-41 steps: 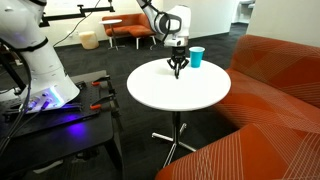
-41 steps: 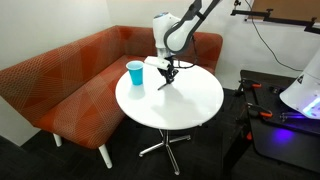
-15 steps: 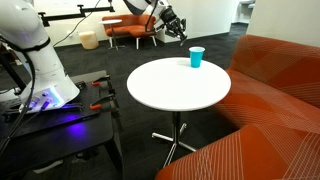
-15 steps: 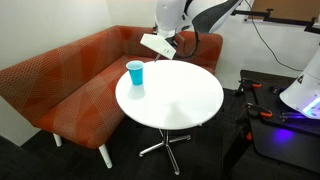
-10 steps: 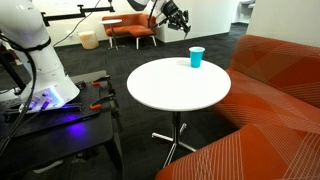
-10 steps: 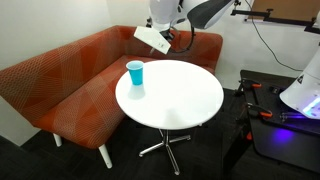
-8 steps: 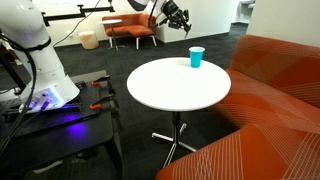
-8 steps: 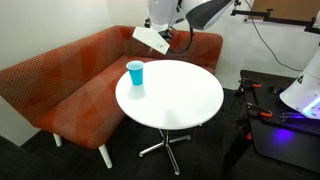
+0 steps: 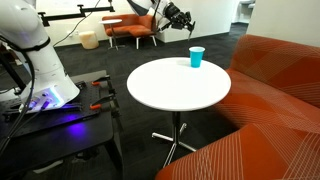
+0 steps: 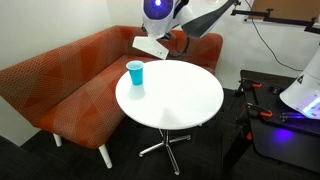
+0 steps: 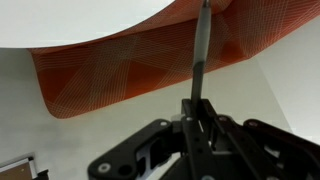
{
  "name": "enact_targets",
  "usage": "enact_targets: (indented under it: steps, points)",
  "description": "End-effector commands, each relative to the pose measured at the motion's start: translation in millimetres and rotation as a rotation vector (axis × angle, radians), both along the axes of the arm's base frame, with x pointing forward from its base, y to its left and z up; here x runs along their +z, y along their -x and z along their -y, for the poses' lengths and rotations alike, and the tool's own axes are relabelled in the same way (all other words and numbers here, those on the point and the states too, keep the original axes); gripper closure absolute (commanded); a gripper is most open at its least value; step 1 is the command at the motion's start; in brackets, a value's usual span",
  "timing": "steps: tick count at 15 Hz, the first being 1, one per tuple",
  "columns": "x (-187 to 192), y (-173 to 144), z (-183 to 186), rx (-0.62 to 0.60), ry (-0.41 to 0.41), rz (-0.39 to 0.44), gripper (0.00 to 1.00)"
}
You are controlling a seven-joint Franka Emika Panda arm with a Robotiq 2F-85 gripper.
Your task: Pick up the pen from the table and put it in the light blue cup.
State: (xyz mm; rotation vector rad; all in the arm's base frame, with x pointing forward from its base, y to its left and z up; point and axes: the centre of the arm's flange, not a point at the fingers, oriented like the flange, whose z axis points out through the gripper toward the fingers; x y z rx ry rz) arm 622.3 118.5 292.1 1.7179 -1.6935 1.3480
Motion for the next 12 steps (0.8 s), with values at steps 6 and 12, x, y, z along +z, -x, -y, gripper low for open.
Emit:
enact_targets:
  steps: [6,12]
  points:
    - [-10,-39,-10,0.006,0.069,0.030,0.97]
    - [-19,-58,-18,0.062,0.130,-0.023,0.97]
